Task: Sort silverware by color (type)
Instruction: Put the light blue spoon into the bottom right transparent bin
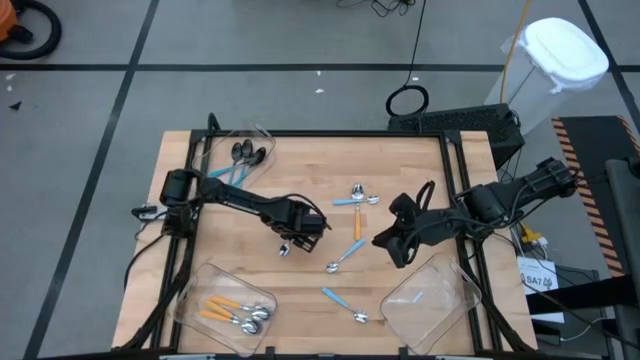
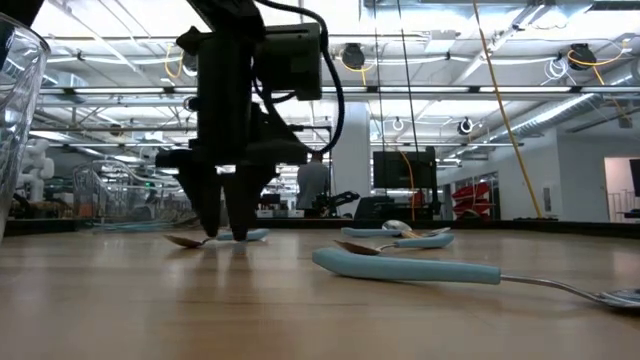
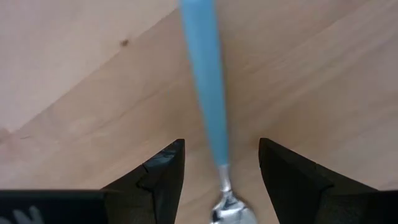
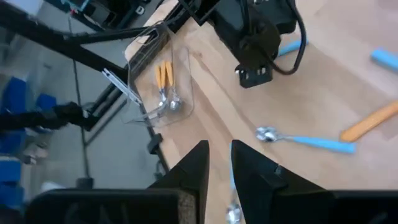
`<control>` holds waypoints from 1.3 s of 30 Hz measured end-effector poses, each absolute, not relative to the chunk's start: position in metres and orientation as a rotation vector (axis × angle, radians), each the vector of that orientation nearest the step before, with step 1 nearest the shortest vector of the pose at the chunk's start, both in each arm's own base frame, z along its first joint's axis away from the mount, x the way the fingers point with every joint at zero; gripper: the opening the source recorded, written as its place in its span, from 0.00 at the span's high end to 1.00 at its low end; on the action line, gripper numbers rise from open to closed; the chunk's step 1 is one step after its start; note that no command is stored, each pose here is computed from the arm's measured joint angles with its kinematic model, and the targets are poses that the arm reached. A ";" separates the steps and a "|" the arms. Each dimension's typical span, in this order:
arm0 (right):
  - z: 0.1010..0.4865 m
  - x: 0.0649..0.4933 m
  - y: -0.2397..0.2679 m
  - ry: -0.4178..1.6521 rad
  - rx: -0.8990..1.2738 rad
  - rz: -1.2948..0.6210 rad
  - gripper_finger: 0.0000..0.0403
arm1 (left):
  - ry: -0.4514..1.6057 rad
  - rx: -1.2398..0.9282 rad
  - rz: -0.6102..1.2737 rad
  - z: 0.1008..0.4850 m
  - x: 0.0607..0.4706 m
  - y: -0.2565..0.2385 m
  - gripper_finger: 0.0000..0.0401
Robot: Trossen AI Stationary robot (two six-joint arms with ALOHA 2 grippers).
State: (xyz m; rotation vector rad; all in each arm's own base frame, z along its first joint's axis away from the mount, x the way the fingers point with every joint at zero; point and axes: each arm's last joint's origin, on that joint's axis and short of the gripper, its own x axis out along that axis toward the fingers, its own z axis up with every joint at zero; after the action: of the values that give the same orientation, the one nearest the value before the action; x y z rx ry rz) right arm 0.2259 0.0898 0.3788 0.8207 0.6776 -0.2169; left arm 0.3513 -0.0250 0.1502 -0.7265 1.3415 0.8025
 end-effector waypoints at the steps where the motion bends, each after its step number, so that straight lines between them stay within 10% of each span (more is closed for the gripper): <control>1: 0.379 0.226 0.089 0.682 0.794 -0.210 0.84 | 1.346 -0.724 0.807 0.149 0.351 -0.026 0.49; 21: 0.370 0.223 0.065 0.804 0.478 -0.202 0.84 | 1.322 -0.794 0.764 0.142 0.360 -0.031 0.80; 39: 0.370 0.223 0.063 0.802 0.639 -0.259 0.84 | 1.338 -0.678 0.699 0.146 0.362 -0.037 0.97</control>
State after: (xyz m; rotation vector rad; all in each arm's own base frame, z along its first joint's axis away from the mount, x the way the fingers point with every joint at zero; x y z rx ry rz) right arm 0.2234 0.0626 0.3702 0.6388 0.8023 -0.2594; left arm 0.3617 -0.0368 0.1458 -0.6779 1.3378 0.6994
